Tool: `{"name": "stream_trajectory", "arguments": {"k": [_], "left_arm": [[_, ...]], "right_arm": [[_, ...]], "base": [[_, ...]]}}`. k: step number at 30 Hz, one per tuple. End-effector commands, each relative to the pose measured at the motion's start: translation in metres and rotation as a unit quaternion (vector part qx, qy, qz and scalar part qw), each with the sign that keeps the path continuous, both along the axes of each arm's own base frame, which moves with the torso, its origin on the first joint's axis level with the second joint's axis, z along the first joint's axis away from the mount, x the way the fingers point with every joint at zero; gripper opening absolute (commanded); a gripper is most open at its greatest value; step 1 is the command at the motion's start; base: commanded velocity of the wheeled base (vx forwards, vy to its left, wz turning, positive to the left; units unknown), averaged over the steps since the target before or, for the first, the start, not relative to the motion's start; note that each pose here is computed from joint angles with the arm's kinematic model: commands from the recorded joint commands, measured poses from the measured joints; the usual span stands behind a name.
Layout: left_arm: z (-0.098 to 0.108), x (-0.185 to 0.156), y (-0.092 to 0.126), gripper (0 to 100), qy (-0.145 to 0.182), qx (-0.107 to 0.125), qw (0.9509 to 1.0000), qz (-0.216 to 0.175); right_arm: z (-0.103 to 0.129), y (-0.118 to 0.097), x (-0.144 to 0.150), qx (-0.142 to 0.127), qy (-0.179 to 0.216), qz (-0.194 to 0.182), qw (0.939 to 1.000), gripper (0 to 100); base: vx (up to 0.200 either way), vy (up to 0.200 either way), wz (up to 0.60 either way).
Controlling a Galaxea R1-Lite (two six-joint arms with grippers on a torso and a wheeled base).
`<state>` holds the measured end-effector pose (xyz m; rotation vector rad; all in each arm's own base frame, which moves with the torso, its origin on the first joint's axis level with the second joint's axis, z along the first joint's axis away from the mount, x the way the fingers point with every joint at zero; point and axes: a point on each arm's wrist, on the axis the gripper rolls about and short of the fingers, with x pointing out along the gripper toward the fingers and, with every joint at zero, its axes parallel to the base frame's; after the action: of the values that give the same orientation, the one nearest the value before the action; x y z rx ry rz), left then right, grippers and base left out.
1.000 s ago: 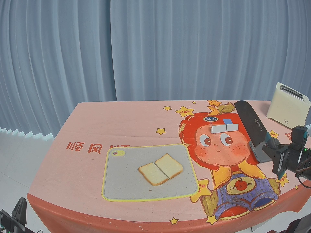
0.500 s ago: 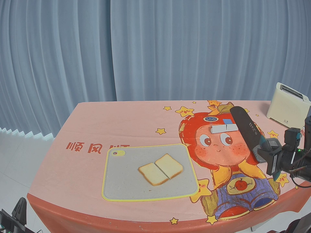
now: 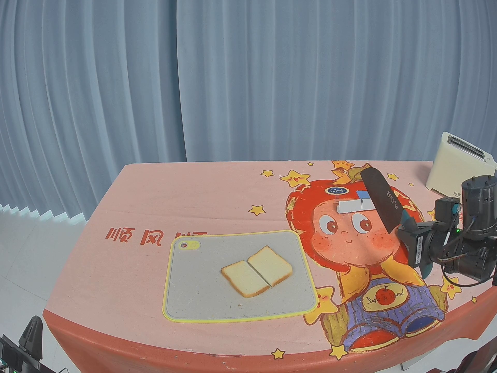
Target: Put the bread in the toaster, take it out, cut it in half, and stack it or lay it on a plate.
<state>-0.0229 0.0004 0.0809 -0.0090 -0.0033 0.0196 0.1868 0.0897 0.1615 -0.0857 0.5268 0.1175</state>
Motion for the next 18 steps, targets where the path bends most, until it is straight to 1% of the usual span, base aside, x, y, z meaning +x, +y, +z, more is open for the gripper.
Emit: {"name": "stream_trajectory", "arguments": {"k": [1,18], "left_arm": [[-0.005,0.000,0.000,0,0.002,0.000,1.0000,0.000],[-0.005,0.000,0.000,0,0.003,0.000,1.0000,0.001]], "right_arm": [[-0.014,-0.001,0.012,-0.014,0.026,-0.015,0.9995,0],[-0.024,0.001,0.020,-0.024,0.046,-0.019,0.9985,0]], "base": [[0.000,0.000,0.00],[0.000,0.000,0.00]]}}
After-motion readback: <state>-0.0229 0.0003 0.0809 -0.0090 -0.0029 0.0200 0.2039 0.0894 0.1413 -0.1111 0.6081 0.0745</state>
